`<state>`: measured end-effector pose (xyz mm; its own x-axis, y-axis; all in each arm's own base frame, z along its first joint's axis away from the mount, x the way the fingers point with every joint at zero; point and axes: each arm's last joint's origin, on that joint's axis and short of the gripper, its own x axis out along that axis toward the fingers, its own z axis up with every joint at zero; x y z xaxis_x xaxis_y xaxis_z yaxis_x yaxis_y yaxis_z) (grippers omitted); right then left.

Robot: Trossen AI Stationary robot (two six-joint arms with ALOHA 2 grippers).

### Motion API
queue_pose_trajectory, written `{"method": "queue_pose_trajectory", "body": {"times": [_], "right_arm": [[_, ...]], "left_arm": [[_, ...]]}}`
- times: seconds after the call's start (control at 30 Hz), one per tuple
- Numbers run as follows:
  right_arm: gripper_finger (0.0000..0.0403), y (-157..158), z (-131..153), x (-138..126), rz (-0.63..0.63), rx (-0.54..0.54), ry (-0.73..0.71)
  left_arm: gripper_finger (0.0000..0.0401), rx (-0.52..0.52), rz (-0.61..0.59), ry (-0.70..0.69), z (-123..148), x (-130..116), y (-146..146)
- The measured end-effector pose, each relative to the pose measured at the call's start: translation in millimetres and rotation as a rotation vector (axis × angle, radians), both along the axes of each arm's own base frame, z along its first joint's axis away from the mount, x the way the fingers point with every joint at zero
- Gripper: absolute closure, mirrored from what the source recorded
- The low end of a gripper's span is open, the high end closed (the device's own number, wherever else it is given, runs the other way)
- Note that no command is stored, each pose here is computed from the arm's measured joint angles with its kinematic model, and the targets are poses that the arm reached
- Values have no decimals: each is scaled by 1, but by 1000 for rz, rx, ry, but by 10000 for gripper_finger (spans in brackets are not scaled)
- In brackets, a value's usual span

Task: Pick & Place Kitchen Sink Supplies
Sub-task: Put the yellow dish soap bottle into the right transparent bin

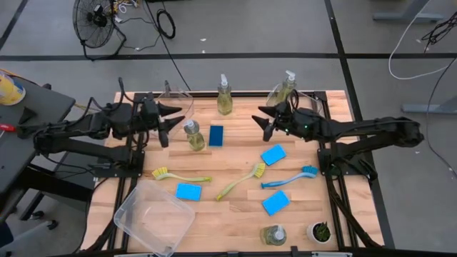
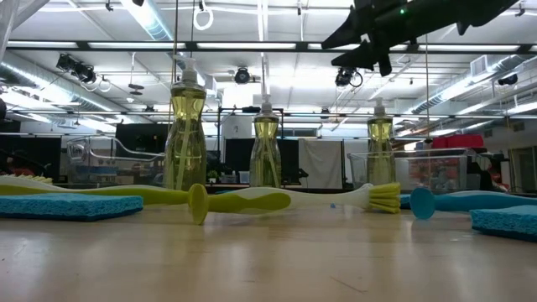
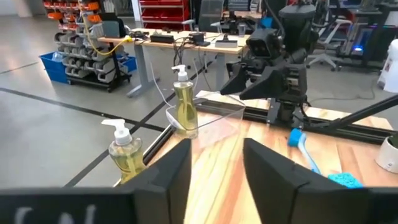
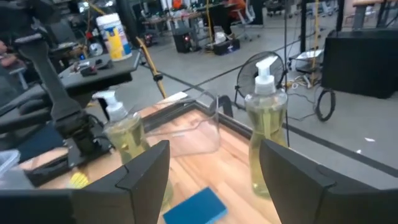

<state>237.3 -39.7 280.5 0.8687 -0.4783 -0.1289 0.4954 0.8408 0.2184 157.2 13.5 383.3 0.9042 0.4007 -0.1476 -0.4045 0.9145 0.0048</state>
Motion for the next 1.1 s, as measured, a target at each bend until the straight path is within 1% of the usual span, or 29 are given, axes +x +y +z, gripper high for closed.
{"method": "queue_pose_trajectory", "body": {"times": [0.17,0.3,0.37,0.47,0.57,0.83,0.93,1.1], "right_arm": [[154,-3,1,3,-18,-2,-33],[154,-4,6,4,-19,-9,-96],[154,-4,9,4,-18,-14,-126],[154,-4,10,4,-15,-15,-134],[154,-4,10,4,-11,-15,-133],[154,-3,8,4,-10,-16,-115],[154,-3,7,4,-9,-19,-98],[154,-3,6,4,-8,-30,-86]], "left_arm": [[208,-8,3,-1,0,0,0],[196,-18,14,15,-2,0,0],[193,-61,46,57,-8,-2,1],[187,-119,90,160,-20,-6,4],[177,-153,92,212,-26,-8,4],[136,-160,95,283,-32,-10,4],[124,-160,97,316,-36,-5,4],[115,-147,100,433,-48,6,4]]}}
